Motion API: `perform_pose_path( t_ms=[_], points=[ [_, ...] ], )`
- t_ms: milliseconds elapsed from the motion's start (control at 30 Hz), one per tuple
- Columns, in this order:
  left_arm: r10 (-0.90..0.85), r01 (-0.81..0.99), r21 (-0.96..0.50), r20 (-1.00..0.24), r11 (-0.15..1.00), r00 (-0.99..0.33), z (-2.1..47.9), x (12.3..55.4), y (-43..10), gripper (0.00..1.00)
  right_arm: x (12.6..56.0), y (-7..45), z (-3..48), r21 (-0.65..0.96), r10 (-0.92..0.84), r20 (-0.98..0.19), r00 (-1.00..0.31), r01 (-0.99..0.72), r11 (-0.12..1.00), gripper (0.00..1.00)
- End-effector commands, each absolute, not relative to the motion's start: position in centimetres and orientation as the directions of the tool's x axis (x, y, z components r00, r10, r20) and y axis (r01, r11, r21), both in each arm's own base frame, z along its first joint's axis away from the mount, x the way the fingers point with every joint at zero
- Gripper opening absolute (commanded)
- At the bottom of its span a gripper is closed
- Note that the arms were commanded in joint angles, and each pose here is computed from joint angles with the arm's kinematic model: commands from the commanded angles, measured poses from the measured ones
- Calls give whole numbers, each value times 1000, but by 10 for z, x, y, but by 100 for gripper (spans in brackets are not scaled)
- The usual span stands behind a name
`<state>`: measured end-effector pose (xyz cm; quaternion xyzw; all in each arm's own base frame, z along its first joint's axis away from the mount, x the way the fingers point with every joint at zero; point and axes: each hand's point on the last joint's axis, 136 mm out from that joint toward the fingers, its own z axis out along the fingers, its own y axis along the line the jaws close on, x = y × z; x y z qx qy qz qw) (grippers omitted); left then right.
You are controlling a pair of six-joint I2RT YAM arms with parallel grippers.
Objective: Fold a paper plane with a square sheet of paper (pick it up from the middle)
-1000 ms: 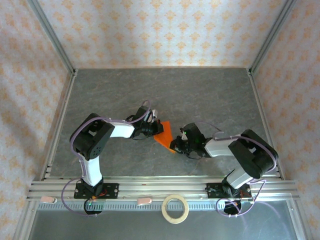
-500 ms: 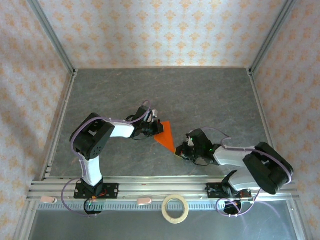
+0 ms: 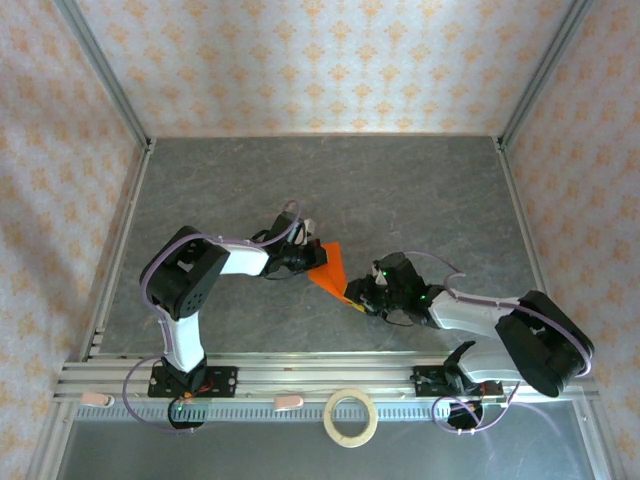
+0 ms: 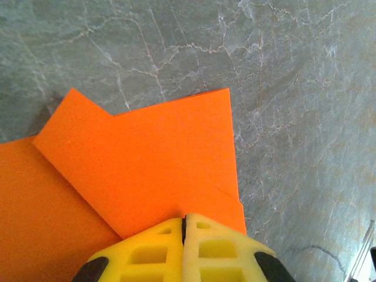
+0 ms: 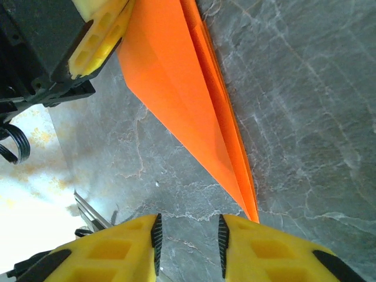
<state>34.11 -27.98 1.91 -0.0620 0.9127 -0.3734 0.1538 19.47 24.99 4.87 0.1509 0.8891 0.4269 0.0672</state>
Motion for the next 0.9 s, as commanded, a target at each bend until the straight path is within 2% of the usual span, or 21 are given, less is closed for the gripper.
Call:
perform_pose_path(
  t_ms=[0,700,867],
  points=[
    [-236,-85,-637,-155,766,-959,-16,326,-261,0,189,250,43,768,330,48,-943,246,591,34],
    [-232,-88,-632,-149,770,-961,-19,323,-259,0,177,240,28,710,318,62,-946,265,652,37],
    [-235,-89,-636,-149,766,-960,-19,323,-260,0,180,245,33,735,316,59,-947,256,628,37]
  ],
)
